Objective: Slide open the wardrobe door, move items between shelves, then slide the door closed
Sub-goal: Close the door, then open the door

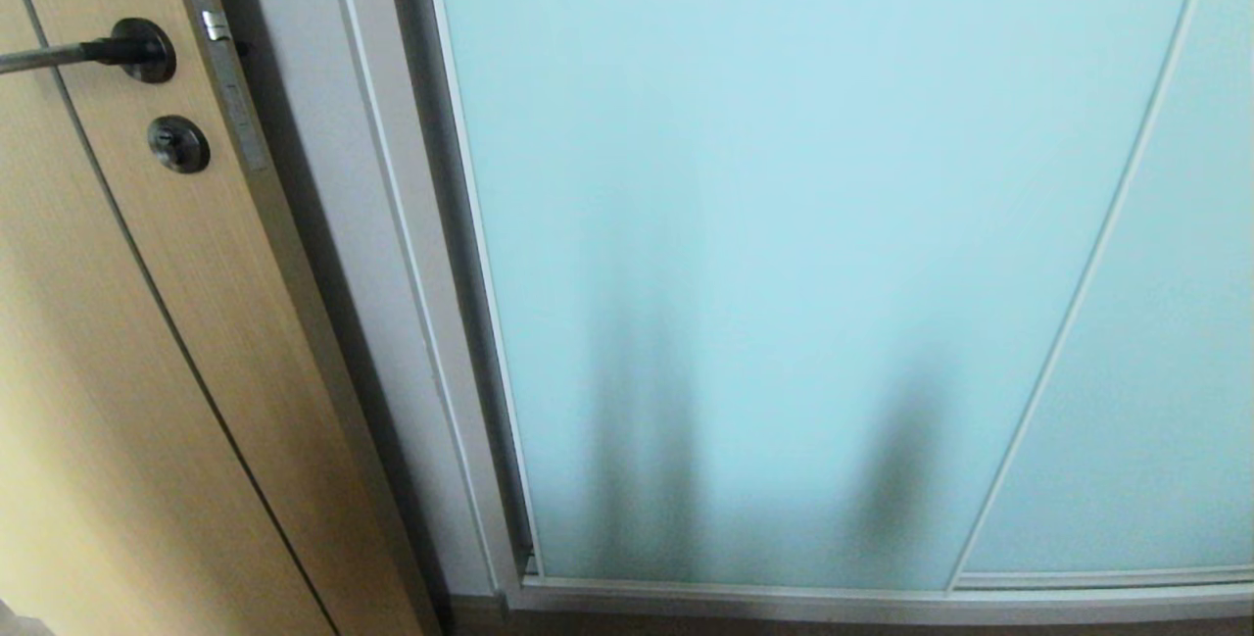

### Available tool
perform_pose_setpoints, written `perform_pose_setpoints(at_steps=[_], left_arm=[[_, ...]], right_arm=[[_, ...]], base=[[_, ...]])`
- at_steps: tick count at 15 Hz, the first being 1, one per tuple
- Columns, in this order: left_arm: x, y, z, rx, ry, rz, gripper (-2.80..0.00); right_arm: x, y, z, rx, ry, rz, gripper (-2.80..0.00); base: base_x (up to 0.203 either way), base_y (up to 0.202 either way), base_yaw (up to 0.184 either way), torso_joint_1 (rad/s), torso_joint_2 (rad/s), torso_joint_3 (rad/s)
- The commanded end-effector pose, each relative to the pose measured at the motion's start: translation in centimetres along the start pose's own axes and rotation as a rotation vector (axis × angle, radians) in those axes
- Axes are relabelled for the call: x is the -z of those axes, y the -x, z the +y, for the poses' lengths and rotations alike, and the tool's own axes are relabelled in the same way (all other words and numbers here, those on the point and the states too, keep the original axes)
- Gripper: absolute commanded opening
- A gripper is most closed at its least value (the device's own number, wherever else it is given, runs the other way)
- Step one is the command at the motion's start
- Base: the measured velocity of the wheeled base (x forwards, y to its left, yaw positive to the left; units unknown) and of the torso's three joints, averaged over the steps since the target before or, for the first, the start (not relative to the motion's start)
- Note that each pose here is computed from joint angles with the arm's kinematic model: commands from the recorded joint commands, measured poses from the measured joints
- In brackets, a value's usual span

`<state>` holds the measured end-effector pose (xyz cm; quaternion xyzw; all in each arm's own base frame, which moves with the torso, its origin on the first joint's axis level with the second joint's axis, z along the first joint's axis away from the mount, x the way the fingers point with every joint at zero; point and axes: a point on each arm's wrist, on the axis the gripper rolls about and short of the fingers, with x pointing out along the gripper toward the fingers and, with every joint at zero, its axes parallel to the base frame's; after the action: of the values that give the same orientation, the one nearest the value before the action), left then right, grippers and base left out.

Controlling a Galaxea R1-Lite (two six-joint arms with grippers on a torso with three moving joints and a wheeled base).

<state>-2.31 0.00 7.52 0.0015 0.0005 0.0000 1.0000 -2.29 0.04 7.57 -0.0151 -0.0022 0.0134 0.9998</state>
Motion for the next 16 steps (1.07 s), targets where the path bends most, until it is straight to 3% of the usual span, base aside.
perform_pose_setpoints(at_steps=[1,16], left_arm=[[0.02,-0.03,0.00,0.001,0.000,0.003,-2.80],[0.02,-0.03,0.00,0.000,0.000,0.003,-2.80]], right_arm=[[0.00,0.01,0.00,-0.001,0.001,-0.002,-2.80],[0.03,0.00,0.00,-0.001,0.000,-0.001,-2.80]], base=[[0.000,0.000,0.000,0.000,0.00,0.000],[0.000,0.000,0.000,0.000,0.00,0.000]])
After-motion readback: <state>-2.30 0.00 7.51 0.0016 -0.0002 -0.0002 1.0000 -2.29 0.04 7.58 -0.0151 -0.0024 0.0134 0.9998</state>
